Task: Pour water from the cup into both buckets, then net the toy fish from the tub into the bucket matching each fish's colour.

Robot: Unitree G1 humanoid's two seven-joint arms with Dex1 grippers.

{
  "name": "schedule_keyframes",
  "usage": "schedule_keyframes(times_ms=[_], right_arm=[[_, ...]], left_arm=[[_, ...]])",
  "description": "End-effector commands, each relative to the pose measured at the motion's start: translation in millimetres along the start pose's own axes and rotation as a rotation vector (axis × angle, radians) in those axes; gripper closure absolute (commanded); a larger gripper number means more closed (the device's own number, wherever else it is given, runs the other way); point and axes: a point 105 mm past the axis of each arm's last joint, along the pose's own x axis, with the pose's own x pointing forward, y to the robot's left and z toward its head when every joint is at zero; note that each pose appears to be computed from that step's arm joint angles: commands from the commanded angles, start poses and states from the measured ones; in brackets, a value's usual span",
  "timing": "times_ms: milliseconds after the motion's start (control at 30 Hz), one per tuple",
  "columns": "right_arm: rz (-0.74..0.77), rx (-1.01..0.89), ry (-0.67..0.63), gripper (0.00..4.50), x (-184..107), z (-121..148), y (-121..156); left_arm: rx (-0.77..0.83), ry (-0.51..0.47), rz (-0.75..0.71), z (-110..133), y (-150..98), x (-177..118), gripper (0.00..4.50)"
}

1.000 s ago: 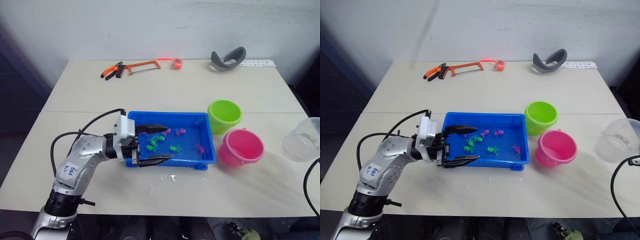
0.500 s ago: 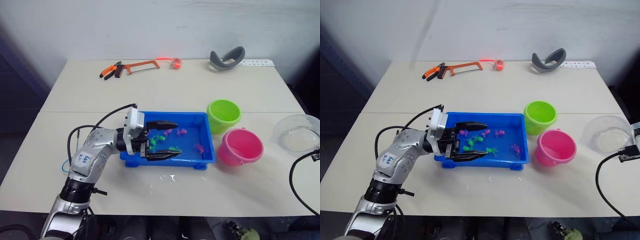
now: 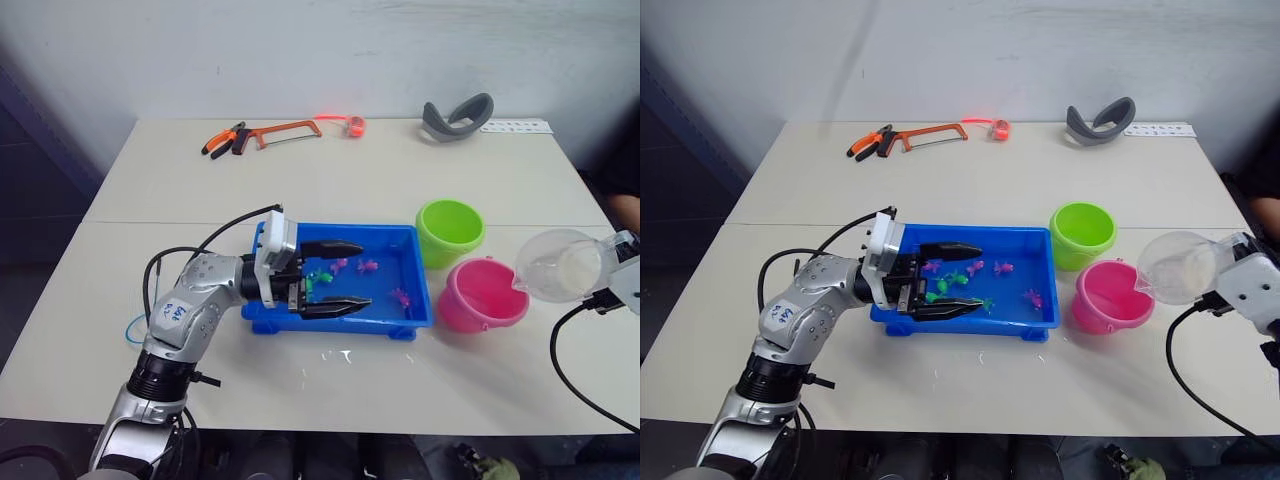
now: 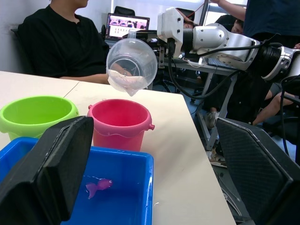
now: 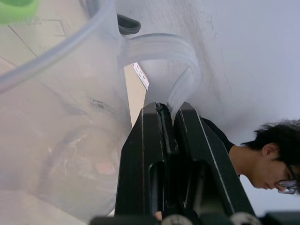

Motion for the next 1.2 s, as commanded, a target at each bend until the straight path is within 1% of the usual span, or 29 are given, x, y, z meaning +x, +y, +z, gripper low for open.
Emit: schedule_keyframes(times_ms=[33, 233, 367, 667, 1000, 1200], right_arm=[[-0.074, -0.089, -0.046, 4.43, 3.4, 10.6, -20.5], [-0.097, -0.159, -0.066, 4.43, 6.8, 13.6, -24.2], [-0.103, -0.217, -0.104, 4.43, 7.5, 19.2, -24.4], [-0.109, -0.288, -0.140, 4.43, 8.6, 21.1, -23.3], [-0.130, -0.298, -0.146, 4.43, 7.6, 12.8, -21.0], [-0.122, -0.240, -0.142, 4.43, 7.3, 8.0, -17.8]], left_arm=[[0.039, -0.014, -0.010, 7.0, -3.0, 2.6, 0.00], [0.046, -0.015, -0.004, 7.2, -3.4, 2.4, 0.00], [0.047, -0.016, 0.002, 7.3, -3.4, 1.9, 0.00], [0.043, -0.019, 0.009, 7.9, -2.5, 1.9, 0.00], [0.045, -0.024, 0.011, 8.5, -1.8, 2.5, 0.00], [0.047, -0.024, 0.015, 8.5, -1.3, 1.8, 0.00]])
